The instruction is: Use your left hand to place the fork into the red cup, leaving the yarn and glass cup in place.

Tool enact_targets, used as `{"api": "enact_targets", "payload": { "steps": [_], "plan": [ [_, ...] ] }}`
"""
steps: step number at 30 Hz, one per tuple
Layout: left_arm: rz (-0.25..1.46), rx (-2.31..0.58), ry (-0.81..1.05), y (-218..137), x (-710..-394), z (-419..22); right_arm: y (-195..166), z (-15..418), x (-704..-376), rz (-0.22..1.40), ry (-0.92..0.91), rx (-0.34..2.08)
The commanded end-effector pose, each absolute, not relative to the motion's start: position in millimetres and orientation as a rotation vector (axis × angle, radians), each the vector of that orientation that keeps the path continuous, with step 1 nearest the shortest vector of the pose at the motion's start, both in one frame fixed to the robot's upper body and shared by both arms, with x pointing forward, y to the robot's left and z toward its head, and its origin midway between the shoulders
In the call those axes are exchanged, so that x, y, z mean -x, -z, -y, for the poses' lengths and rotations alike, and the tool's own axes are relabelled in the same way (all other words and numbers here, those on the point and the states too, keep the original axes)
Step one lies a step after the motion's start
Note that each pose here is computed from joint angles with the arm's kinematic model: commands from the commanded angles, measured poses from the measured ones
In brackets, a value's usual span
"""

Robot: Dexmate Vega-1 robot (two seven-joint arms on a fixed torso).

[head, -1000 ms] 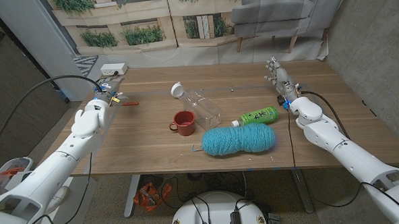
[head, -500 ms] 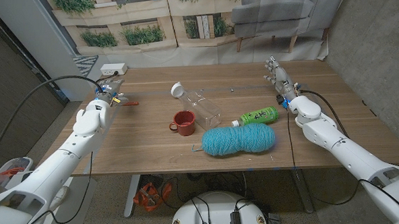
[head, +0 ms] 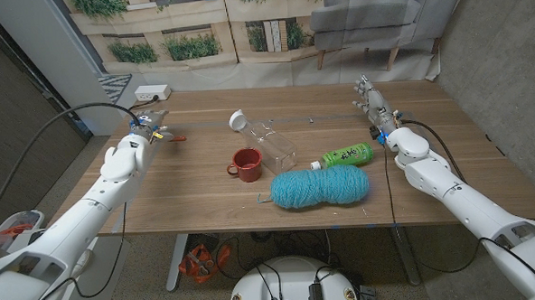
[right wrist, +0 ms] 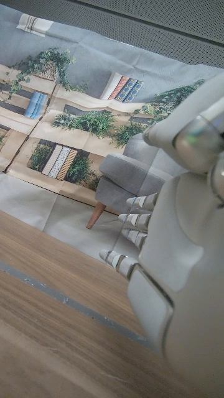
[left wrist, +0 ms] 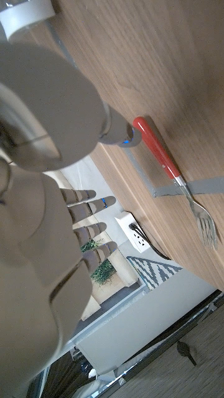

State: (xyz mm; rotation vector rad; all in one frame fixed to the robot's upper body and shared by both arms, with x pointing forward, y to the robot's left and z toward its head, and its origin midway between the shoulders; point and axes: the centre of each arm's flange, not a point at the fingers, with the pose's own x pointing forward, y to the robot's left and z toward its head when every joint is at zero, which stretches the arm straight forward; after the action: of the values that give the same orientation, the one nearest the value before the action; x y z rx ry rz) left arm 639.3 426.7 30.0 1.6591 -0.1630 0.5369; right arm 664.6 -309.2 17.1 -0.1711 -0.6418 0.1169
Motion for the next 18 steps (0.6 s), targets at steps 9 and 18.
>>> {"api": "enact_targets", "payload": {
  "steps": [9,18],
  "plan": [
    [0.160,-1.659,-0.485,-29.7,-648.6,-423.8,-17.2,306.5,-667.3,0.635,-0.124,0.174],
    [0.156,-1.665,-0.476,-27.4,-651.0,-422.7,-17.7,305.2,-668.2,0.632,-0.127,0.175]
  ]
}}
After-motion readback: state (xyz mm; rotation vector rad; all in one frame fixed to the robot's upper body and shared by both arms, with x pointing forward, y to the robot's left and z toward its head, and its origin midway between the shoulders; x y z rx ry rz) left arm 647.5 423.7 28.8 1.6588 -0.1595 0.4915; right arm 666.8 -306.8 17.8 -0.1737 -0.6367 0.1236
